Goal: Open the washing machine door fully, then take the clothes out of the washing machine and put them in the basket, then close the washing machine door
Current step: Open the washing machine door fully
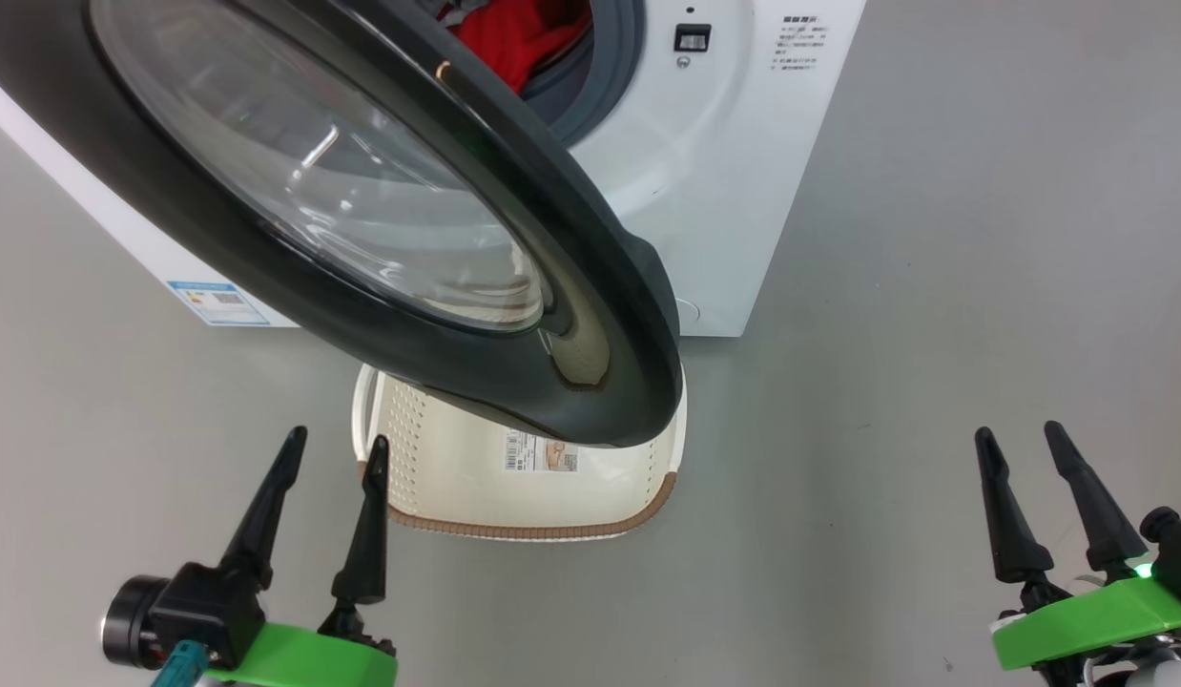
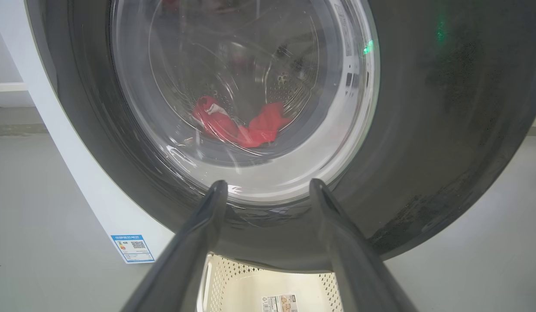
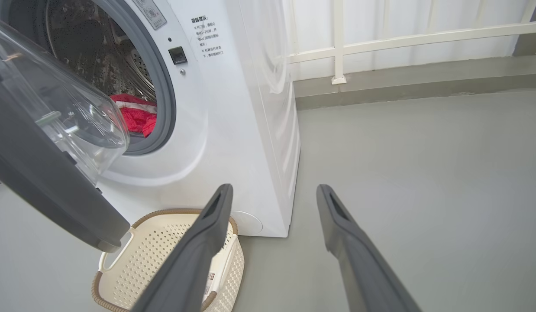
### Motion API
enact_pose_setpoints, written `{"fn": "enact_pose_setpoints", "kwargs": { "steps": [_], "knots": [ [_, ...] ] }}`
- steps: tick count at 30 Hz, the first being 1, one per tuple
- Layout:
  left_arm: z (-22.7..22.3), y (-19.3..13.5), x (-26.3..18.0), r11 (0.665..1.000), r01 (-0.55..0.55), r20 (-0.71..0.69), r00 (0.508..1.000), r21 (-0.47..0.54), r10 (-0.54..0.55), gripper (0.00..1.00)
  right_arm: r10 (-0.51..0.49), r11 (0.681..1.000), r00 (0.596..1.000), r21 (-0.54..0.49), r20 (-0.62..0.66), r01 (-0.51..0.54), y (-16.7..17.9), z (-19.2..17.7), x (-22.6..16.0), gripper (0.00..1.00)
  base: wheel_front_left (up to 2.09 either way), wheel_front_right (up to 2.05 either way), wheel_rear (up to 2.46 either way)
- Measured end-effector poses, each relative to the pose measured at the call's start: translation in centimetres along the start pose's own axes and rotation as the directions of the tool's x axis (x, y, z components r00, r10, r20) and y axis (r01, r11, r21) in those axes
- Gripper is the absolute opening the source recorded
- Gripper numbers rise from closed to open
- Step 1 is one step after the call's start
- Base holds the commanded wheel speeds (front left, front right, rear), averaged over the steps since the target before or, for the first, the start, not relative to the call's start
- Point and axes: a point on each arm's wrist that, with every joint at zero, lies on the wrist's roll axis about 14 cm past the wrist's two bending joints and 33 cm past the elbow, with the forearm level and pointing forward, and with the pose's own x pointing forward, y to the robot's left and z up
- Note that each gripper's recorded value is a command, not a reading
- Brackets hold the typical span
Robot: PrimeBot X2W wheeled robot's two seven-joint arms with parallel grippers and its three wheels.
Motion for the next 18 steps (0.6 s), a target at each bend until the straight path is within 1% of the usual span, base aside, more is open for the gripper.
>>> {"fn": "enact_pose_setpoints", "kwargs": {
  "steps": [4,5,6,7,9,10,11,14,15,18],
  "knots": [
    [0.1,0.0,-0.1,1.000,0.000,0.002,1.000,0.001,0.000,1.00,0.036,0.997,0.999,0.063,0.010,-0.036,1.5,0.1,0.4,1.00,0.00,0.00,0.00],
    [0.1,0.0,-0.2,1.000,0.000,0.002,1.000,0.001,0.000,1.00,0.050,0.996,0.999,0.080,0.013,-0.051,2.1,0.2,0.5,0.53,0.00,0.00,0.00],
    [0.1,-0.1,-0.2,1.000,0.002,0.003,1.000,0.001,-0.002,1.00,0.069,0.993,0.997,0.095,0.018,-0.070,2.7,0.3,0.8,0.18,0.00,0.00,0.00],
    [0.2,-0.2,-0.3,1.000,0.004,0.003,1.000,0.000,-0.004,1.00,0.088,0.990,0.996,0.106,0.029,-0.090,3.4,0.6,1.1,0.00,0.00,0.00,0.00],
    [0.2,-0.3,-0.4,1.000,0.005,0.003,1.000,-0.007,-0.005,1.00,0.129,0.982,0.990,0.128,0.061,-0.136,4.8,1.6,2.1,0.00,0.00,0.00,0.00],
    [0.2,-0.3,-0.4,1.000,0.005,0.003,1.000,-0.007,-0.005,1.00,0.129,0.982,0.990,0.128,0.061,-0.136,4.8,1.6,2.1,0.00,0.00,0.00,0.00],
    [0.2,-0.1,-0.7,1.000,-0.004,0.002,1.000,-0.007,0.004,1.00,0.165,0.971,0.982,0.159,0.094,-0.178,6.1,2.7,3.1,0.00,0.00,0.00,0.00],
    [0.1,0.1,-1.3,1.000,-0.018,-0.004,1.000,-0.015,0.018,1.00,0.226,0.946,0.966,0.208,0.125,-0.248,8.4,3.7,4.2,0.00,0.00,0.00,0.00],
    [0.1,0.1,-1.3,1.000,-0.018,-0.004,1.000,-0.015,0.018,1.00,0.226,0.946,0.966,0.208,0.125,-0.248,8.4,3.7,4.2,0.00,0.00,0.00,0.00],
    [-0.1,0.3,-1.9,0.999,-0.034,-0.012,0.999,-0.027,0.033,1.00,0.295,0.907,0.945,0.269,0.144,-0.324,10.9,4.5,5.2,0.00,0.00,0.00,0.00]
  ]
}}
